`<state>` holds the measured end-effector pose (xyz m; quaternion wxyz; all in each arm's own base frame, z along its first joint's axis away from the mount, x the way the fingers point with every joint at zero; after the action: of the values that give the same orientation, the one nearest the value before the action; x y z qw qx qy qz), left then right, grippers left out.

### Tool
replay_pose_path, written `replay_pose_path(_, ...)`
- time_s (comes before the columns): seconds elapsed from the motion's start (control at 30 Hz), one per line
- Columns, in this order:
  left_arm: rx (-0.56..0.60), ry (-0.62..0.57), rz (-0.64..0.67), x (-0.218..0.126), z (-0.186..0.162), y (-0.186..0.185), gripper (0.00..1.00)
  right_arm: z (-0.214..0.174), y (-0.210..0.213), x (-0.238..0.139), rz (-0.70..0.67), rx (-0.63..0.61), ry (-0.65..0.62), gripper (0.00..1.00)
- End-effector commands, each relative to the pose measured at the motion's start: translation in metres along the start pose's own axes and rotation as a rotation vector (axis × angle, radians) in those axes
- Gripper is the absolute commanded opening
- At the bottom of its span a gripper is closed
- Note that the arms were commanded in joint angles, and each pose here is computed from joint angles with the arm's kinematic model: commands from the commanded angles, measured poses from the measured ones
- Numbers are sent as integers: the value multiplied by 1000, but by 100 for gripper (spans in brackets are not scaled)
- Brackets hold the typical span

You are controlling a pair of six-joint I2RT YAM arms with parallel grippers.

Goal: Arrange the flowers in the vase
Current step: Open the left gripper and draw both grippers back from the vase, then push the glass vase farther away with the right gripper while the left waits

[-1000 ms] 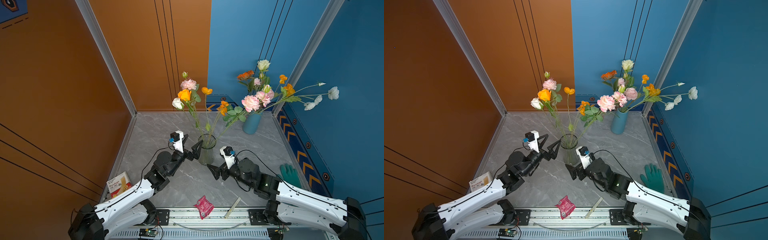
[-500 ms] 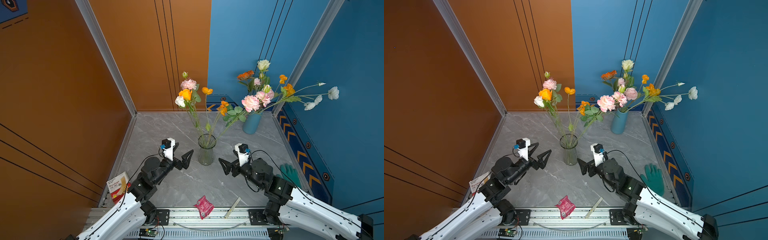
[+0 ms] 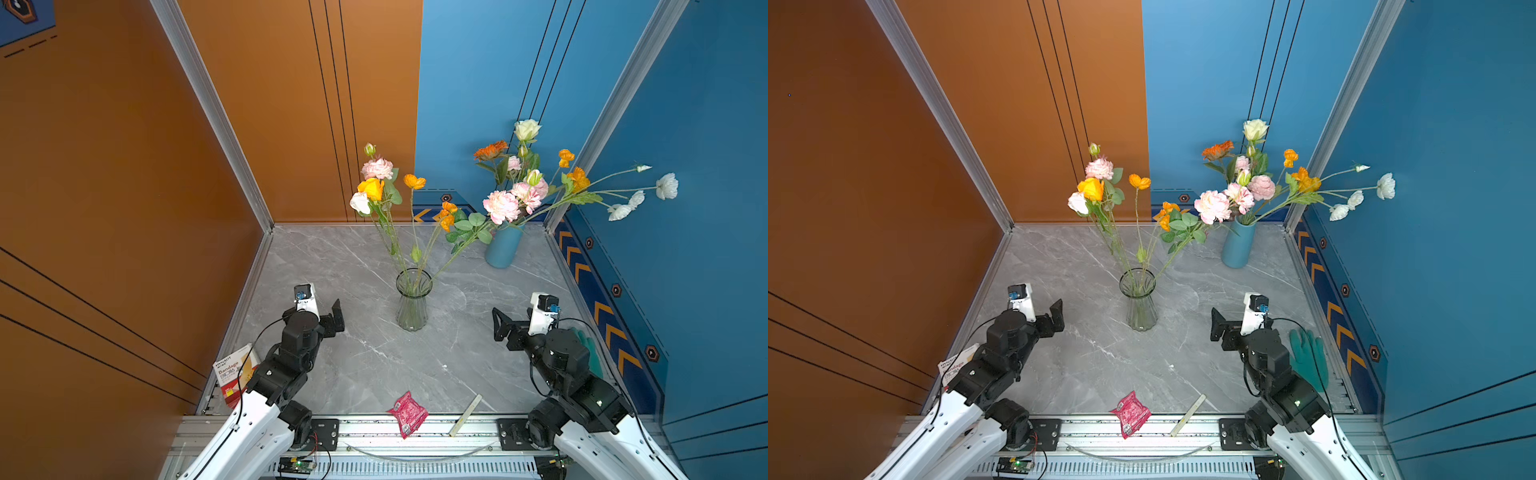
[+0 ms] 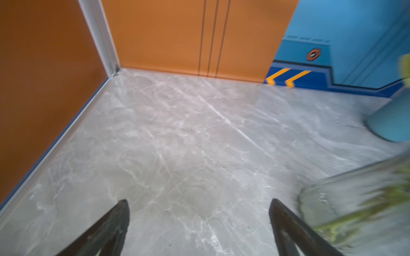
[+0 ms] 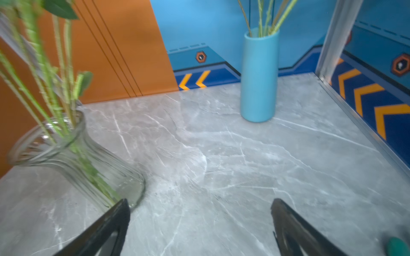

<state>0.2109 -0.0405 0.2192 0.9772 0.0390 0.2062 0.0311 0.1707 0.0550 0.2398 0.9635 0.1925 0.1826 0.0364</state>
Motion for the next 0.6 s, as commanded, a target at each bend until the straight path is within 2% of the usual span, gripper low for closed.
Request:
replay_pose_path(0.0, -25, 39, 105, 13, 5, 15, 98, -6, -8, 12, -38, 42, 128, 100)
replay_pose_path(0.07, -62, 37, 74, 22, 12, 15, 98, -1, -10, 18, -45, 70, 153, 100)
replay_pose_path(0.17, -90, 73, -71, 28, 17, 3, 98, 6, 1, 21, 68, 95, 150, 100)
replay_pose_path(0.27, -57, 89, -177, 29, 12, -11, 98, -3, 33, 25, 392, 89, 135, 100)
replay_pose_path(0.33, -15, 65, -321, 24, 10, -25, 98, -13, 53, 24, 562, 71, 98, 100)
replay_pose_path(0.57, 48, -23, -693, 3, 32, -67, 98, -44, 108, 28, 682, -285, 2, 100)
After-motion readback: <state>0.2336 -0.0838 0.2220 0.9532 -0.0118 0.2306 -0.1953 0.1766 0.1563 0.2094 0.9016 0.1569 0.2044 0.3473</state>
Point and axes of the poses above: each gripper's point midway between its finger pads, its own x axis out along the fingers, its own y axis along the line the jaws close on, z = x × y, the point moved 7 cm from there along -x, back along the fingers, and after that the axes turned 11 degrees about x, right-handed, at the moved point
